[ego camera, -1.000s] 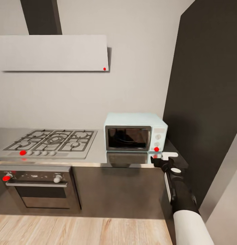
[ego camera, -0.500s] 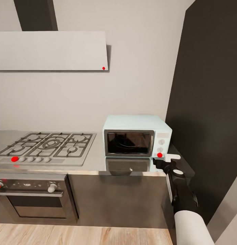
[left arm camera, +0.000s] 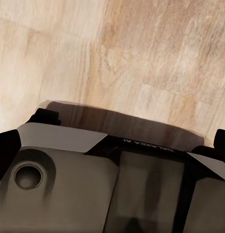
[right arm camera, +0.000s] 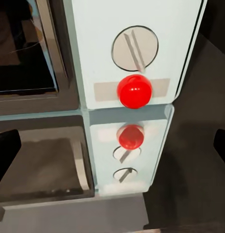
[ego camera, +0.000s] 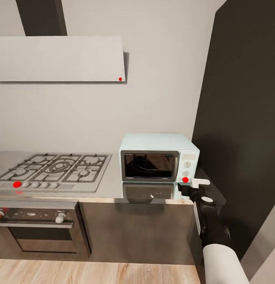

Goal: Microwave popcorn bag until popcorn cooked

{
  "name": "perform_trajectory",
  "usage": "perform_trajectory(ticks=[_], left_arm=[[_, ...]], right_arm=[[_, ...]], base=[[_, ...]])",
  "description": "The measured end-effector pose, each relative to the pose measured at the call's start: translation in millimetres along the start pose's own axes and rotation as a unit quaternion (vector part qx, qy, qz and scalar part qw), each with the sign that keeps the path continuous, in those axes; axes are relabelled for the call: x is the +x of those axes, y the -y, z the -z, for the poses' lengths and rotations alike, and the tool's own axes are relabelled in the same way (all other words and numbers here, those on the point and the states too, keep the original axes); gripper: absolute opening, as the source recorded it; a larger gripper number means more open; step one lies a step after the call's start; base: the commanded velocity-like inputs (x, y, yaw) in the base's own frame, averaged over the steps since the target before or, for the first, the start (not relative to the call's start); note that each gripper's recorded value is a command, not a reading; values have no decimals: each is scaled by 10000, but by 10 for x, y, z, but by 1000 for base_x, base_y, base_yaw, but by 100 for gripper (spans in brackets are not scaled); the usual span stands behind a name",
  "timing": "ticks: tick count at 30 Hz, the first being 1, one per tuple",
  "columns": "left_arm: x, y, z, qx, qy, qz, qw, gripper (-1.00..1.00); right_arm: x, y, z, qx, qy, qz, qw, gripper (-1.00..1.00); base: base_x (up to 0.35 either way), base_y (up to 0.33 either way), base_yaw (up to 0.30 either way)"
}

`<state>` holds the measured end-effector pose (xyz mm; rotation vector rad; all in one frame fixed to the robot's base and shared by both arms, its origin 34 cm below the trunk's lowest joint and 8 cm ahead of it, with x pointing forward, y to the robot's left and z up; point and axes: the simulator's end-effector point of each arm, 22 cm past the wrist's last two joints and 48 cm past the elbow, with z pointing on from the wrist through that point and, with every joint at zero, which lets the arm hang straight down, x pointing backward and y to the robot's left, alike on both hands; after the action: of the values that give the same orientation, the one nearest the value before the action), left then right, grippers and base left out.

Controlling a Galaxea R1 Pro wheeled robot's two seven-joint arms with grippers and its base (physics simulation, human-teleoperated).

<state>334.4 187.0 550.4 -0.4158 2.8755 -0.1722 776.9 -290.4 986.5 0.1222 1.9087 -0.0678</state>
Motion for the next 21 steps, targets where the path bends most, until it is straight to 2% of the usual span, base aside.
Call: perform_trajectory(ticks=[1, 21], left_arm=[[0, 0, 0, 0, -1, 0, 10000, 100], [13, -5, 1, -24, -23, 24, 10000, 100]], right_arm=[[0, 0, 0, 1, 0, 1, 10000, -100], [23, 8, 1, -16, -59, 10, 10000, -100]], base=[[0, 0, 0], [13, -9, 0]])
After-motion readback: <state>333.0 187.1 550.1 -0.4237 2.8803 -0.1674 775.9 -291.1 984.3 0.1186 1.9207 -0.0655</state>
